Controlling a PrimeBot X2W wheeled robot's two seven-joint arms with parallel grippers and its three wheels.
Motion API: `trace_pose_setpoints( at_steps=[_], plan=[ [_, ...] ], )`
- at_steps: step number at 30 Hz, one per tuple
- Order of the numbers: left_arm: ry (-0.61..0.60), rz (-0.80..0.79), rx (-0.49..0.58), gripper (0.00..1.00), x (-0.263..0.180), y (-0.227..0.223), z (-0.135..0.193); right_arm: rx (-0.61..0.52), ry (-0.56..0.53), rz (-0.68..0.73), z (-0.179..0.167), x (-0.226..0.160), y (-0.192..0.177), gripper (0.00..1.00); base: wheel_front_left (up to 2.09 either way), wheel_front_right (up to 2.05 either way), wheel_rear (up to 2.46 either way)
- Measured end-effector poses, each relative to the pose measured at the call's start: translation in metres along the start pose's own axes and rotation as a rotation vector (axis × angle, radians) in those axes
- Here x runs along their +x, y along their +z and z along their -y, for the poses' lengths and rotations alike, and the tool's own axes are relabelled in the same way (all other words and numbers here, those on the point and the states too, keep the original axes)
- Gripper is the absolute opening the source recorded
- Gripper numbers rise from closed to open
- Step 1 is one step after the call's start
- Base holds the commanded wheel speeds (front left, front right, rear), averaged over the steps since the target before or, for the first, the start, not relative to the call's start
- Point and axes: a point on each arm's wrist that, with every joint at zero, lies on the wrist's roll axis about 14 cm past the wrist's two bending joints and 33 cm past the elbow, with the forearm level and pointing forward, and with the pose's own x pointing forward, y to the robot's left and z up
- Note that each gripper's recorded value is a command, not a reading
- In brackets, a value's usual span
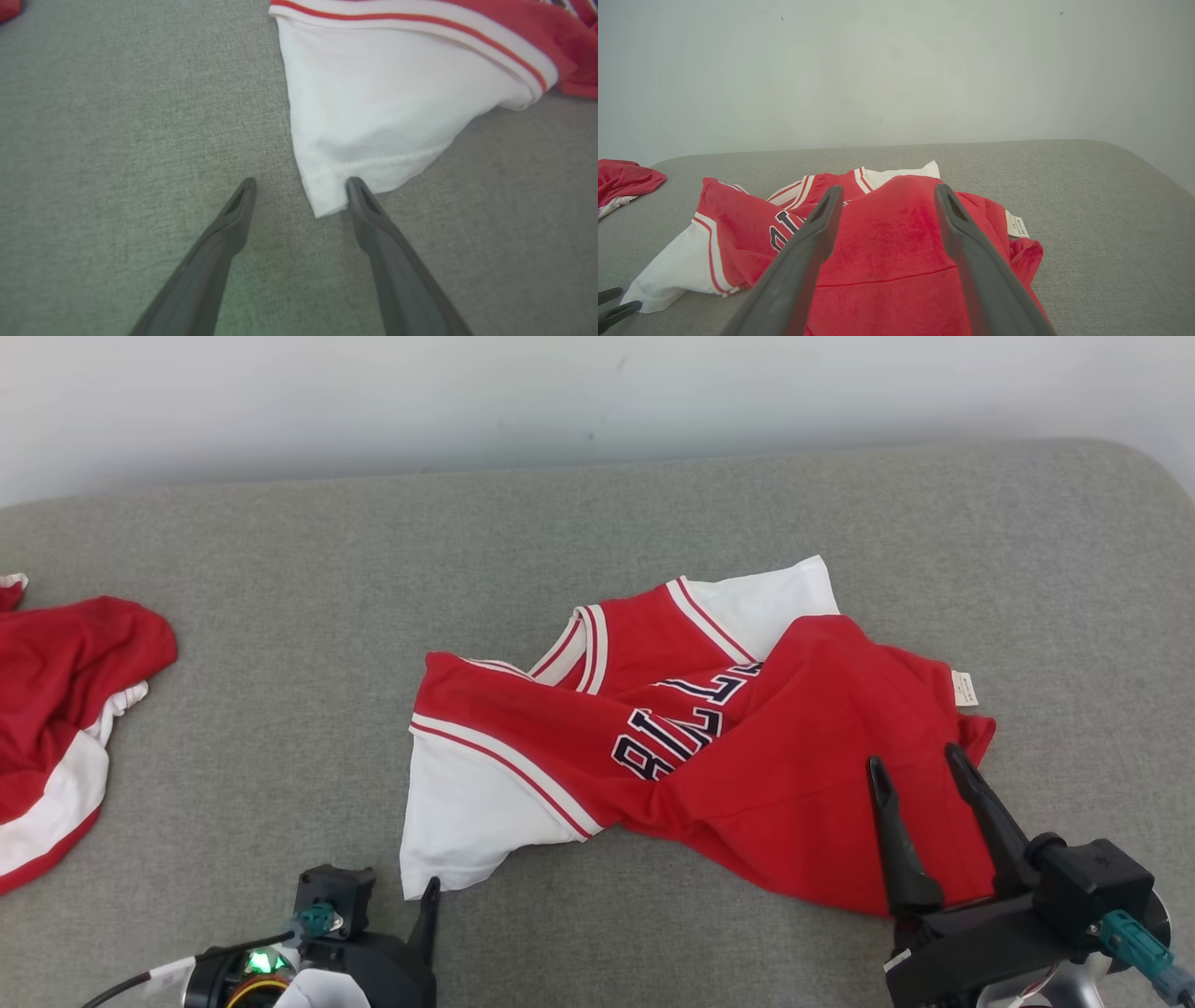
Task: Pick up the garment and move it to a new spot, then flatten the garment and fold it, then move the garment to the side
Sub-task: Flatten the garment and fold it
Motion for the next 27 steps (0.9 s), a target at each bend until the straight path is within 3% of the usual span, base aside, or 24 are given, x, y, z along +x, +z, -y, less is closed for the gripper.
trace_pose_setpoints(
  at_steps=[8,9,11,15,27],
  plan=[
    [0.003,-0.020,-0.010,1.00,0.006,-0.002,0.000,0.004,-0.011,-0.006,0.003,0.000,-0.003,1.00,0.00,0.00,0.00],
    [0.004,-0.022,-0.013,0.80,0.007,-0.002,0.000,0.005,-0.010,-0.005,0.003,0.000,-0.003,1.00,0.00,0.00,0.00],
    [0.002,-0.034,-0.011,0.00,0.008,-0.003,0.000,0.006,-0.009,-0.005,0.002,0.001,-0.004,1.00,0.00,0.00,0.00],
    [-0.020,-0.052,-0.012,0.00,0.011,-0.004,0.006,0.010,-0.017,-0.023,0.004,0.001,-0.007,1.00,0.00,0.00,0.00],
    [-0.016,-0.028,-0.028,0.00,0.010,-0.004,0.007,-0.046,-0.185,-0.411,0.064,-0.010,-0.045,1.00,0.00,0.00,0.00]
  ],
)
